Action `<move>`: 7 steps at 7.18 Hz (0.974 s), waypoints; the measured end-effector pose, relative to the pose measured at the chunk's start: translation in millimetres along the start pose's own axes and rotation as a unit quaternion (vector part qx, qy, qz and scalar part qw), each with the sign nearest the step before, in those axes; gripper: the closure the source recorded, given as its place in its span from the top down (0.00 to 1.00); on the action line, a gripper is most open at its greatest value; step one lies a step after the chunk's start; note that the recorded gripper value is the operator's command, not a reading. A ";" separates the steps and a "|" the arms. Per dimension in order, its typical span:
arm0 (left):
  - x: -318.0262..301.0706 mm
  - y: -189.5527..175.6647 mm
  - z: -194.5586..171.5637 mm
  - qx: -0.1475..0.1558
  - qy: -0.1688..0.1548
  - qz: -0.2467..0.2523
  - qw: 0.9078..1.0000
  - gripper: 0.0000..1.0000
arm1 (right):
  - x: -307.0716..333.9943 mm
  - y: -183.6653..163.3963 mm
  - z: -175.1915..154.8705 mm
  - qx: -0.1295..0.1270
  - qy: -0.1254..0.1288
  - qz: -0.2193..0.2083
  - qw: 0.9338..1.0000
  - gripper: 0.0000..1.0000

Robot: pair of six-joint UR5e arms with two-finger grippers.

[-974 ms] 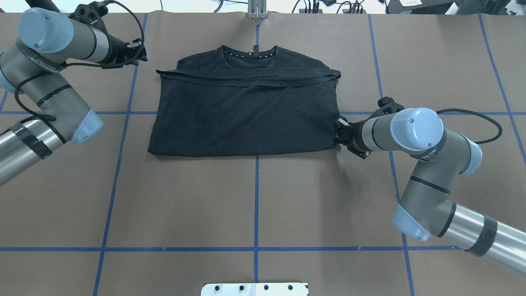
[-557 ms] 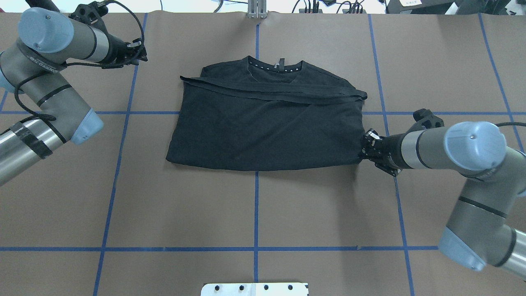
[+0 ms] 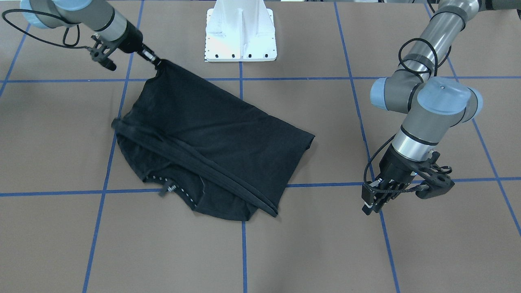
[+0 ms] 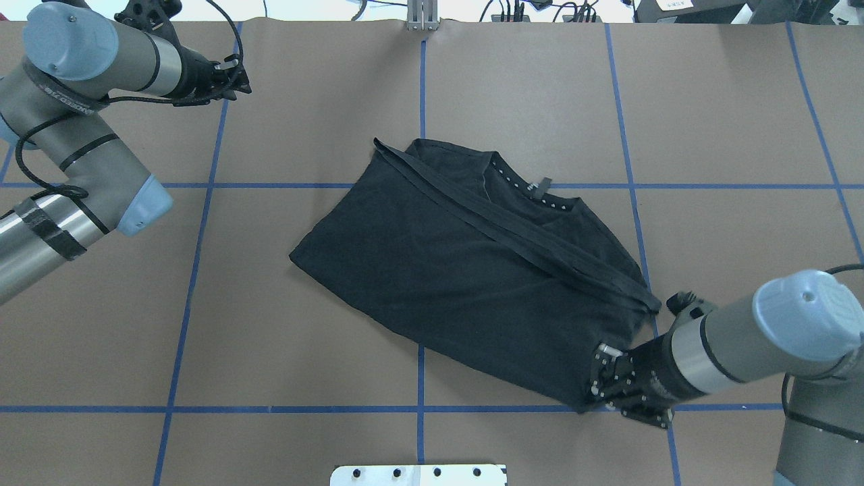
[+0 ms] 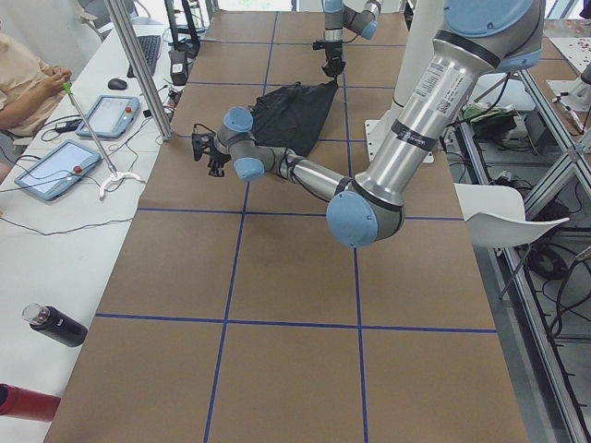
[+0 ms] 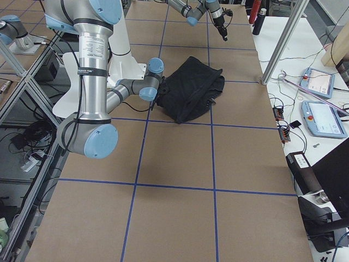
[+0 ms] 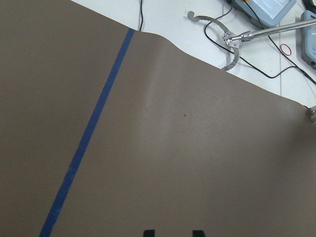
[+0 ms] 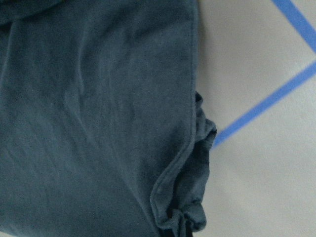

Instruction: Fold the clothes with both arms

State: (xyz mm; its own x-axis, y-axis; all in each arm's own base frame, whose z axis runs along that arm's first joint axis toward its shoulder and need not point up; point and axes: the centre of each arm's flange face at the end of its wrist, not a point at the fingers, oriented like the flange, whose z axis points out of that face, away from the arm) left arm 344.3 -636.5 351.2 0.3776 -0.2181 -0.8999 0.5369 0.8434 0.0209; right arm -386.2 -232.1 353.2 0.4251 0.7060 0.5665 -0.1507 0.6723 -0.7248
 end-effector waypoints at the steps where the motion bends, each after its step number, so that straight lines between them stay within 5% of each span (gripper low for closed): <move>1: 6.0 2.7 -5.8 -0.009 0.009 -0.007 1.000 0.39 | 13.6 28.3 17.4 -0.031 0.028 -0.017 0.999 1.00; 3: 16.0 16.1 -27.1 -0.037 0.034 -0.034 0.998 0.43 | 17.5 48.3 22.8 -0.052 0.038 -0.030 0.997 1.00; 5: 22.7 57.2 -51.9 -0.069 0.058 -0.067 0.994 0.54 | -24.2 30.5 -27.0 -0.051 -0.017 -0.024 0.998 1.00; 7: 8.7 121.6 -63.3 -0.094 0.058 -0.084 0.990 0.58 | -81.9 -21.9 -67.4 -0.012 -0.079 -0.005 0.997 1.00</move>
State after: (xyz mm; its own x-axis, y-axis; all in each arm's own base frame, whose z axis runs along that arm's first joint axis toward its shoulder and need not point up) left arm 365.2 -504.8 318.3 0.1993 -0.3137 -0.9284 0.4310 0.8789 -0.2045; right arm -357.5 -319.7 296.2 0.2797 0.7271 0.6270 -0.1260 0.6752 -0.7268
